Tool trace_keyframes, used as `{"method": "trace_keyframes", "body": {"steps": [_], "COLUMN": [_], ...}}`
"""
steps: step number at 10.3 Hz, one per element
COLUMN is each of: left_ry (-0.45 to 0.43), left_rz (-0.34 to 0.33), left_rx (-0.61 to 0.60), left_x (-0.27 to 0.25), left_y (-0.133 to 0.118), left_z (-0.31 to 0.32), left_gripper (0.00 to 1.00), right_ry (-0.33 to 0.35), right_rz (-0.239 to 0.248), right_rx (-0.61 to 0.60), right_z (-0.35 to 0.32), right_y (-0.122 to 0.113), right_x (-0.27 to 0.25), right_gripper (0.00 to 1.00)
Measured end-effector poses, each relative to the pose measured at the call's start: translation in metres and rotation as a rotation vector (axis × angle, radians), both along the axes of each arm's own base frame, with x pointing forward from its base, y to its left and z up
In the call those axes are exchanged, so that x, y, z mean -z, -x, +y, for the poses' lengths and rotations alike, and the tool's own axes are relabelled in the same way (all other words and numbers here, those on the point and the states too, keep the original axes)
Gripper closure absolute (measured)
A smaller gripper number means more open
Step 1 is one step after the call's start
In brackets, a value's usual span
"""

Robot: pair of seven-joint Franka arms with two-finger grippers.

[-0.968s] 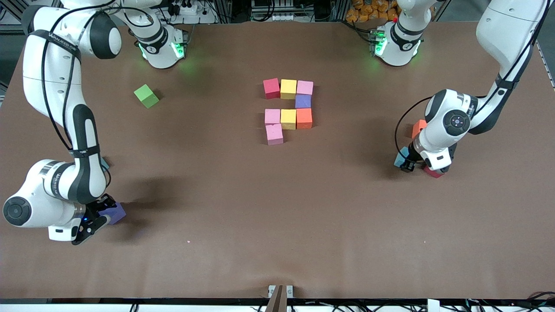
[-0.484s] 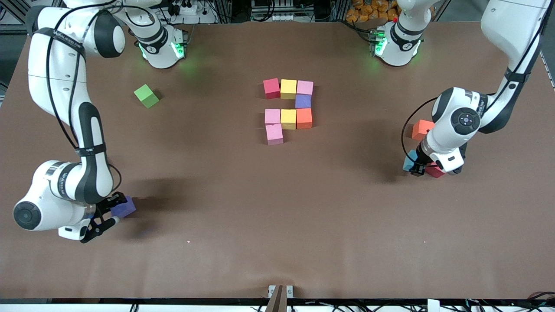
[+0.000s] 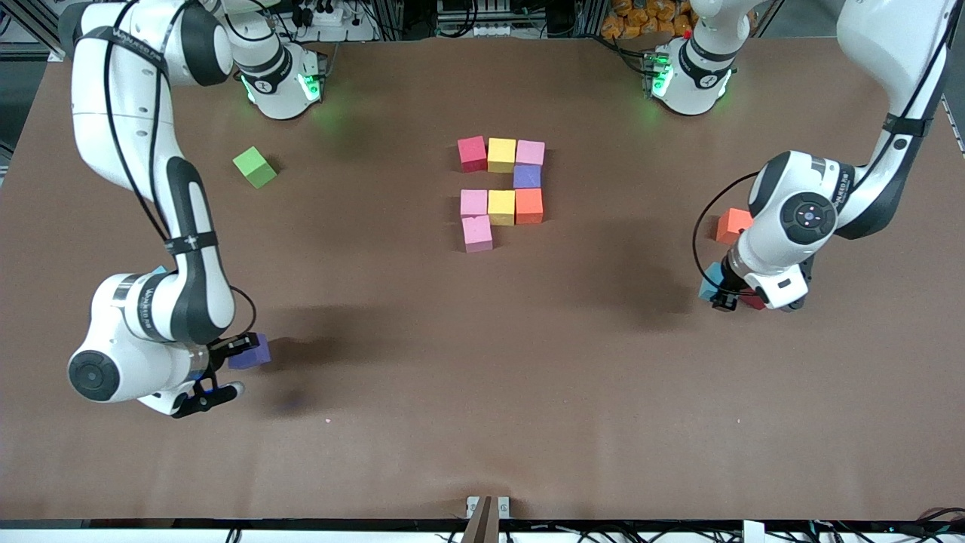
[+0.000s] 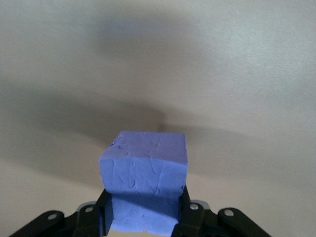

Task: Form number 2 with 11 blocks
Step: 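Lift the purple cube toward the figure while the left gripper lifts cyan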

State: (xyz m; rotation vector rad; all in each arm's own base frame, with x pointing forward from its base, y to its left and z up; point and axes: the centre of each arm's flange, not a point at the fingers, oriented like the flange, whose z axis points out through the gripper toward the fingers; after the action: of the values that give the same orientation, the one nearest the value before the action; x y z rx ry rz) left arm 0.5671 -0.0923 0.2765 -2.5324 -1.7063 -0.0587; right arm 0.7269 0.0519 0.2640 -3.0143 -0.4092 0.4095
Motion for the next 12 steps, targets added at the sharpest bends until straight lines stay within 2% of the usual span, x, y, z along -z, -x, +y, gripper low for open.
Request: {"method": "trace_keyframes", "body": {"steps": [3, 6, 8, 10, 12], "left_ry": [0.017, 0.023, 0.026, 0.025, 0.029], "left_rz": [-0.009, -0.003, 0.000, -0.006, -0.021], "left_rx": [0.042, 0.079, 0.061, 0.018, -0.028], "left_x": [-0.006, -0.002, 0.001, 0.000, -0.004], "left_y": [0.007, 0.019, 0.025, 0.027, 0.024], "left_z": [-0.038, -0.082, -0.100, -0.107, -0.110], "left_gripper": [0.38, 0.38, 0.38, 0.38, 0.38], "right_ry": [0.010, 0.068, 0.078, 0.055, 0.080], "right_rz": [0.008, 0.037, 0.028, 0.024, -0.019], "right_rx": [0.161, 0.339, 0.464, 0.585, 0.605], "right_z": [0.090, 0.228, 0.312, 0.375, 0.411], "right_y": [0.020, 0.073, 0.111, 0.144, 0.172], "right_x": [-0.040, -0.052, -0.045, -0.044, -0.038], "right_gripper": [0.47, 0.47, 0.47, 0.47, 0.47]}}
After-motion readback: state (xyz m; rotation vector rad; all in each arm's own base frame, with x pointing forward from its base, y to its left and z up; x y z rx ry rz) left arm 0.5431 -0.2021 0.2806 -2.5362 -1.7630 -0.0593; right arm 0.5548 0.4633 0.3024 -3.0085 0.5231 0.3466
